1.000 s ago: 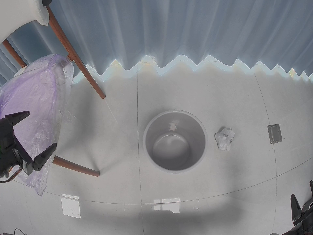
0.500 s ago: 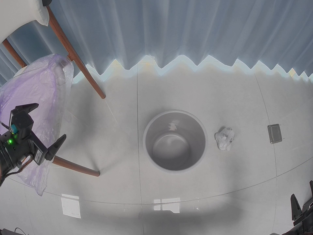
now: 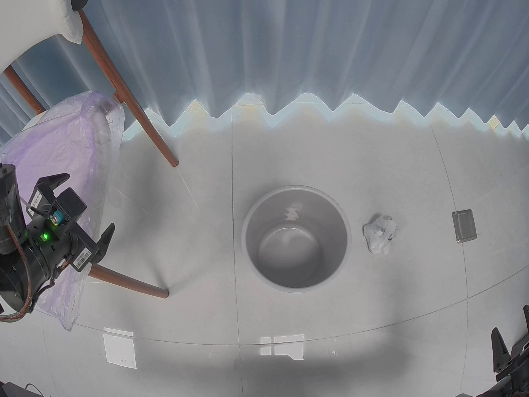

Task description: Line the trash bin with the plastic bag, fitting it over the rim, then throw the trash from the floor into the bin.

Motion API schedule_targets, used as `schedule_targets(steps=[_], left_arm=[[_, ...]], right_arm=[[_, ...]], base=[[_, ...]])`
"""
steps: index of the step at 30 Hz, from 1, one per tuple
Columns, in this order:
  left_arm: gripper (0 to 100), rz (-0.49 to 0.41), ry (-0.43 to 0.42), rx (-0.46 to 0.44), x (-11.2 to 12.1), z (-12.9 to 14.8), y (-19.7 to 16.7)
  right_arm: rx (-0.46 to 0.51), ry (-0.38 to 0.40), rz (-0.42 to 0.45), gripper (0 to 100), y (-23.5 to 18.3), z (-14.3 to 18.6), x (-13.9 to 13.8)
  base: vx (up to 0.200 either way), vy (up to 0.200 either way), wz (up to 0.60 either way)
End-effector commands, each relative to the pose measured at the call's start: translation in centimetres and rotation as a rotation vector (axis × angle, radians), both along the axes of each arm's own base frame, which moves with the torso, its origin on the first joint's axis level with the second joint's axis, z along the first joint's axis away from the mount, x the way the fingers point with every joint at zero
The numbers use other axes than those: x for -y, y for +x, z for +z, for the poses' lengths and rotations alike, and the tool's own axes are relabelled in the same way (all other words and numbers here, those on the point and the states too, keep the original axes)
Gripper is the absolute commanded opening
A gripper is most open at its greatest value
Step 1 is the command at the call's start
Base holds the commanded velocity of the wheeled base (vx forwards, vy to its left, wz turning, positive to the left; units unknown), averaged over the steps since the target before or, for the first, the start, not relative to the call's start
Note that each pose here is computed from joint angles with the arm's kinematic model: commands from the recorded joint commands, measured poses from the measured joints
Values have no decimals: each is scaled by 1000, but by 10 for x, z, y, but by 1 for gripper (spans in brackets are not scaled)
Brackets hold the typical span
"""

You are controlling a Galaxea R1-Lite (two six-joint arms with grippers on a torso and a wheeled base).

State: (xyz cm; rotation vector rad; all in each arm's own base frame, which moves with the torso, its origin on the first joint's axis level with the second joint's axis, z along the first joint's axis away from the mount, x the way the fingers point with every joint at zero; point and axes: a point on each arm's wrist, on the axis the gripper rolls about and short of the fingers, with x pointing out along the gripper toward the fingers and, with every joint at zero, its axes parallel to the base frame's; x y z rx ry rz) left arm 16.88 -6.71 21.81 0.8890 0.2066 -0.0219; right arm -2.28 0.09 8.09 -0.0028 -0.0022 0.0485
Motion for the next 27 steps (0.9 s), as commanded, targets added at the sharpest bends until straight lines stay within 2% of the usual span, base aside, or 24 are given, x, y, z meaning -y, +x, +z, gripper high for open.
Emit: schedule_targets(steps=[1,8,16,27], left_arm=[[100,33,28,-24,2,-6,5],[100,125,59,-33,3,-13,10],[100,116,88,-74,13,-23,17],[100,171,74,-29,20,-31,36]], right_arm=[[-1,0,2,100,0,-5,0],[-1,0,1,100,0,-5,0],[-1,0,1,100,0,-5,0],[-1,0,1,100,0,-5,0]], base=[[0,0,0],[0,0,0],[0,0,0],[0,0,0]])
